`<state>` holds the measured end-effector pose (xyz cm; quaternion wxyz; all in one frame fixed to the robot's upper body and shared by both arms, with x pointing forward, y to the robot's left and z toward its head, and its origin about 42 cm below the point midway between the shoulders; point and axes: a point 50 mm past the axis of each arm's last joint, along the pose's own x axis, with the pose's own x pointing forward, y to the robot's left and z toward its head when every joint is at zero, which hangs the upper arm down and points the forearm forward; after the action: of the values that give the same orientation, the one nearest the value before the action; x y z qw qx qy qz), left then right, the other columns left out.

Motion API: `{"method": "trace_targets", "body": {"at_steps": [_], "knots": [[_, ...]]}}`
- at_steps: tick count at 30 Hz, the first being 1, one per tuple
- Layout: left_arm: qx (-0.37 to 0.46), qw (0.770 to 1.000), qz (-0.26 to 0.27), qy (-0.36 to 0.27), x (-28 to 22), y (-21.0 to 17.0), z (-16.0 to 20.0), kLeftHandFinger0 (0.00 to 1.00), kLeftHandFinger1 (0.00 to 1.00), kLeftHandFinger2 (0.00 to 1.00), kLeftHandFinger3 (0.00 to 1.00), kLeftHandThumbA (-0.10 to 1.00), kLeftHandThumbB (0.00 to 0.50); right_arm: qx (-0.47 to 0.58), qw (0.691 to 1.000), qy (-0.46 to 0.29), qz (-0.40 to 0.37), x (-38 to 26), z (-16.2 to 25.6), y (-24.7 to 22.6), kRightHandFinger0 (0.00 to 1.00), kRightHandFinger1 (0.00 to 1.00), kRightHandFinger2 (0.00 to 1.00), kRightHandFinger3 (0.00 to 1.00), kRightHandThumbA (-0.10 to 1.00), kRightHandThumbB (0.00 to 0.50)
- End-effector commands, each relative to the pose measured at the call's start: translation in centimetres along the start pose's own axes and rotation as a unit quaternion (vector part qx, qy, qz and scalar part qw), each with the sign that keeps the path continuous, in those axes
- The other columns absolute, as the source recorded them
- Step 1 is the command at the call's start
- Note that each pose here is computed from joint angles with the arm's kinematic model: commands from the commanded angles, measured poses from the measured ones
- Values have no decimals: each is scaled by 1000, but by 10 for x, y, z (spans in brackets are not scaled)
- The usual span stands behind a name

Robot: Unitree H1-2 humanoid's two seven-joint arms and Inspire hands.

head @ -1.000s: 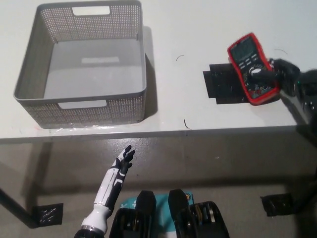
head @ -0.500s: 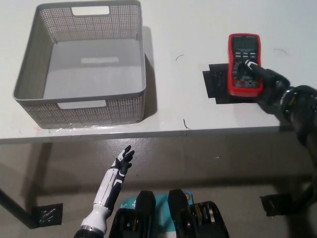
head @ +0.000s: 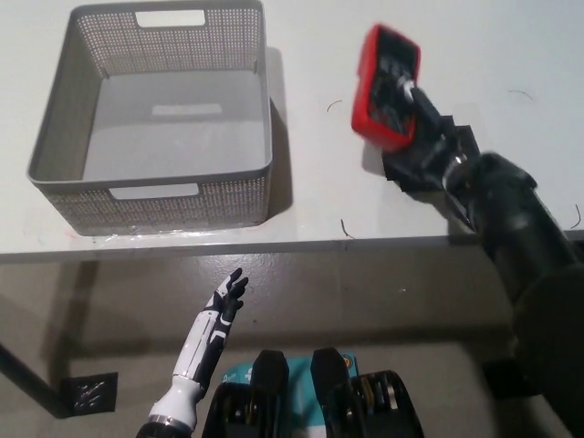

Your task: Use the right hand to pick up a multimeter on the right side and put it into a container on the left side

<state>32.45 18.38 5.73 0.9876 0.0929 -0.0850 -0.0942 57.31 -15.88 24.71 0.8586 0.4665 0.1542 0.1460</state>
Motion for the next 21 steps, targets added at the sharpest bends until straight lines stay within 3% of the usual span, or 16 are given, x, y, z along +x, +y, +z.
{"method": "trace_targets", "body": {"at_steps": [1, 4, 8, 9, 10, 11, 12, 13, 14, 15, 16, 17, 18, 21], "knots": [[23, 999, -4, -48, 10, 4, 15, 1000, 1000, 1000, 1000, 1000, 425, 64, 942, -100, 313, -6, 91, 185, 0, 20, 559, 960, -100, 239], [23, 999, -6, -46, 9, 3, 14, 1000, 1000, 1000, 1000, 1000, 440, 40, 928, -120, 351, -16, 98, 203, 0, 38, 589, 996, -100, 238], [22, 999, -6, -46, 9, 5, 14, 1000, 1000, 1000, 1000, 1000, 427, 11, 914, -134, 384, -27, 105, 228, 0, 66, 589, 844, -100, 263], [20, 999, -6, -45, 8, 6, 13, 1000, 1000, 1000, 1000, 1000, 428, -2, 907, -133, 399, -29, 106, 235, 0, 82, 604, 822, -100, 230], [19, 999, -6, -45, 8, 6, 13, 1000, 1000, 1000, 1000, 1000, 422, -12, 908, -135, 396, -31, 106, 240, 0, 77, 576, 794, -100, 250], [20, 999, -6, -44, 8, 5, 13, 1000, 1000, 1000, 1000, 1000, 411, -37, 910, -139, 389, -35, 105, 251, 0, 7, 469, 738, -100, 245], [22, 999, -6, -44, 8, 5, 13, 1000, 1000, 1000, 1000, 1000, 406, -52, 911, -137, 385, -35, 105, 257, 0, 0, 397, 736, -100, 230], [22, 999, -8, -42, 7, 3, 12, 1000, 1000, 1000, 1000, 1000, 399, -61, 911, -133, 385, -35, 104, 260, 0, 0, 401, 761, -100, 206], [21, 999, -11, -41, 6, 1, 11, 1000, 1000, 1000, 1000, 1000, 392, -75, 911, -125, 386, -35, 103, 263, 0, 19, 486, 797, -100, 187], [20, 999, -12, -41, 6, 1, 11, 1000, 1000, 1000, 1000, 1000, 389, -100, 912, -118, 381, -34, 101, 269, 0, 110, 636, 883, -100, 166], [20, 999, -13, -41, 6, 1, 11, 1000, 1000, 1000, 1000, 1000, 388, -116, 912, -112, 377, -33, 99, 273, 0, 178, 694, 906, -100, 163], [23, 999, -13, -40, 5, 1, 10, 1000, 1000, 1000, 1000, 1000, 390, -137, 912, -104, 372, -32, 96, 278, 0, 326, 762, 925, -100, 160], [22, 999, -13, -39, 5, 2, 10, 1000, 1000, 1000, 1000, 1000, 388, -176, 911, -95, 360, -30, 91, 283, 0, 432, 806, 911, -100, 139], [22, 999, -16, -40, 4, 2, 10, 1000, 1000, 1000, 1000, 1000, 408, -278, 909, -77, 300, -16, 66, 299, 0, 443, 780, 888, -100, 149]]}}
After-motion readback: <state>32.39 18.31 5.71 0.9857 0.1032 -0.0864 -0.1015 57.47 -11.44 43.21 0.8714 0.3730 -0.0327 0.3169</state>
